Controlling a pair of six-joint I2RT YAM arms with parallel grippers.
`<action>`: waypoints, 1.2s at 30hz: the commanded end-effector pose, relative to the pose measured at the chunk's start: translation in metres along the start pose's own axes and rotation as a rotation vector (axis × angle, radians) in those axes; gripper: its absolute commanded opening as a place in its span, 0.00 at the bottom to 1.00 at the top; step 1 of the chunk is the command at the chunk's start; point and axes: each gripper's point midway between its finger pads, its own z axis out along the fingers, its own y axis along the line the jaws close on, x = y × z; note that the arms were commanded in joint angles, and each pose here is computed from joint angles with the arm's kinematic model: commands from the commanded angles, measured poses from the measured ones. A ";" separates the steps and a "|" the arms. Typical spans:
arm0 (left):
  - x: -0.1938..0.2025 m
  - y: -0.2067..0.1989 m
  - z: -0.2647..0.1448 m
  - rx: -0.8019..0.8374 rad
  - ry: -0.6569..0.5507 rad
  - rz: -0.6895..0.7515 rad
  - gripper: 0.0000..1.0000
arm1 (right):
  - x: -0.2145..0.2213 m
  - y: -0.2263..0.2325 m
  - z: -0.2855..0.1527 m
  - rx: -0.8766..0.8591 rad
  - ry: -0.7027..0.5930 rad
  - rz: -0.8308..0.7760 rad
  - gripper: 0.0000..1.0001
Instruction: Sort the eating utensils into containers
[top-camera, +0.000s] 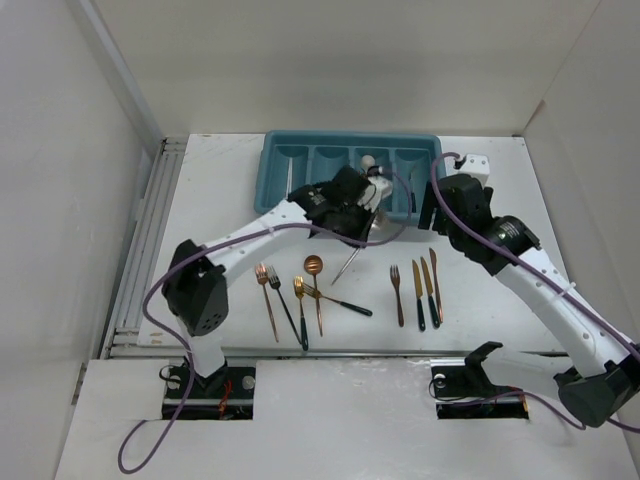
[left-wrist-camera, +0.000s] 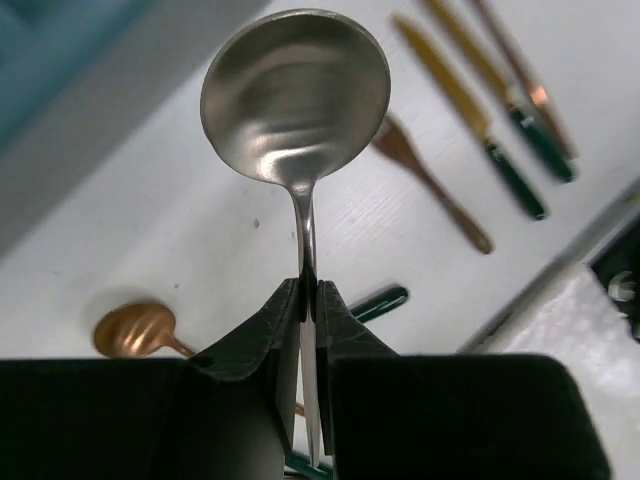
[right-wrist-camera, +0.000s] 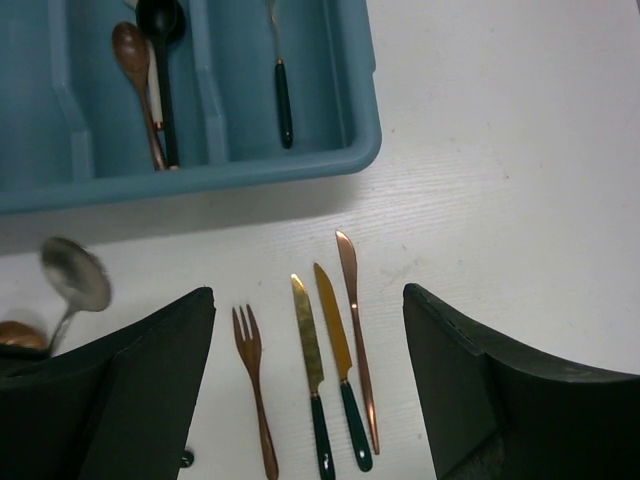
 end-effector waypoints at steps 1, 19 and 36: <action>-0.097 -0.021 -0.086 0.065 -0.336 0.067 0.00 | -0.047 0.008 -0.012 -0.082 -0.130 0.122 0.81; -0.293 0.098 -0.020 -0.018 -0.800 -0.253 0.00 | 0.001 0.011 0.024 -0.095 0.061 0.004 0.81; -0.267 0.185 -0.167 -0.297 -0.847 -0.323 0.72 | 0.066 0.123 0.004 -0.491 0.157 -0.389 0.85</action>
